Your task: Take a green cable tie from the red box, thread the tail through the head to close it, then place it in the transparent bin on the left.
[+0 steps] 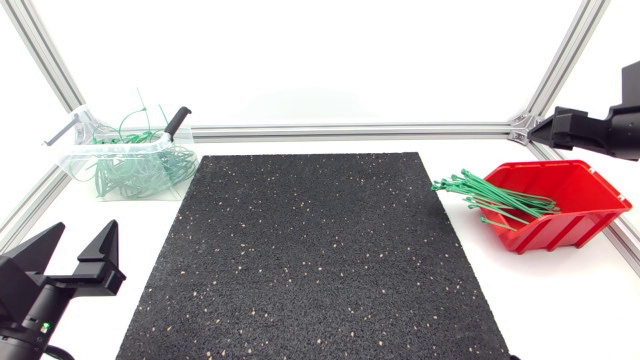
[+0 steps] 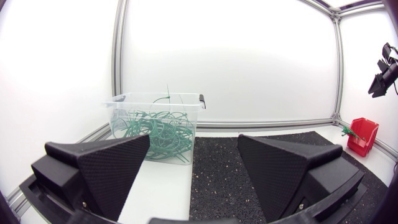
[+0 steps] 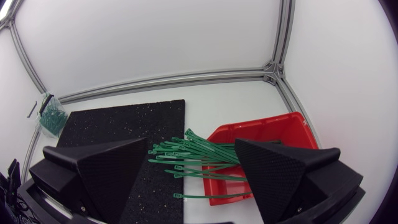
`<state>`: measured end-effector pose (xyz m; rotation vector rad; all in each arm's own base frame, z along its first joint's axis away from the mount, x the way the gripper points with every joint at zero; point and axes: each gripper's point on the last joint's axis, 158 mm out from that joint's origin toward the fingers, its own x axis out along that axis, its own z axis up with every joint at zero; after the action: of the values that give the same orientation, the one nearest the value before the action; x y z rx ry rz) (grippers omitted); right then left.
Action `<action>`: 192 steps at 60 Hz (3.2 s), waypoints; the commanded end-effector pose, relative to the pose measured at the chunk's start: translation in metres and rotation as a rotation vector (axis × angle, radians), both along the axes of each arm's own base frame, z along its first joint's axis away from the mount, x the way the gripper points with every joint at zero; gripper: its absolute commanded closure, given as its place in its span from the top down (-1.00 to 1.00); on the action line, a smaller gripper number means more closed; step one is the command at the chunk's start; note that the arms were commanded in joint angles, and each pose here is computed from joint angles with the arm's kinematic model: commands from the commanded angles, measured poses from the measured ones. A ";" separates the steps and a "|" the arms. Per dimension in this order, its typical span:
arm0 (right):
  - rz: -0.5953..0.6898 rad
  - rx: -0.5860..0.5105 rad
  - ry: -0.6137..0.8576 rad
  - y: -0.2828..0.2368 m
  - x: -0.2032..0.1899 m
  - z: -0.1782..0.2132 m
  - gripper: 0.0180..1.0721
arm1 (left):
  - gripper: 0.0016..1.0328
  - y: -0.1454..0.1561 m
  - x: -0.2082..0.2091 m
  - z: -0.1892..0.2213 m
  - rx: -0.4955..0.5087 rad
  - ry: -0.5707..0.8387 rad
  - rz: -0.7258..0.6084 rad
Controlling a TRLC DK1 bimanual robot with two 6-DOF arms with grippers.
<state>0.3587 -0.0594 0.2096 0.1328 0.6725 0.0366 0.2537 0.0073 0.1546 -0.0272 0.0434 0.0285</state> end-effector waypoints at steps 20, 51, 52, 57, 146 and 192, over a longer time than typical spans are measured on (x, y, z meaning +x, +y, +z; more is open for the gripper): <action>0.295 -0.155 0.212 0.004 0.010 -0.003 0.93 | 0.91 -0.001 0.001 -0.024 -0.013 0.056 -0.006; 0.894 -0.391 0.406 0.011 -0.027 -0.055 0.93 | 0.91 -0.002 0.001 -0.024 -0.013 0.056 -0.007; 0.910 -0.394 0.408 0.013 -0.028 -0.058 0.93 | 0.91 -0.002 0.001 -0.024 -0.013 0.056 -0.007; 1.018 -0.421 0.407 0.019 -0.039 -0.071 0.93 | 0.91 -0.002 0.001 -0.024 -0.013 0.056 -0.007; 1.325 -0.690 0.360 0.028 -0.043 -0.179 0.03 | 0.91 -0.002 0.001 -0.025 -0.013 0.059 -0.011; 1.309 -0.719 0.357 0.023 -0.040 -0.187 -0.59 | 0.91 -0.002 0.001 -0.024 -0.013 0.058 -0.009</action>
<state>0.3263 -0.0390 0.0288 -1.0253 0.9925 1.0038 0.2537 0.0073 0.1546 -0.0272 0.0434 0.0285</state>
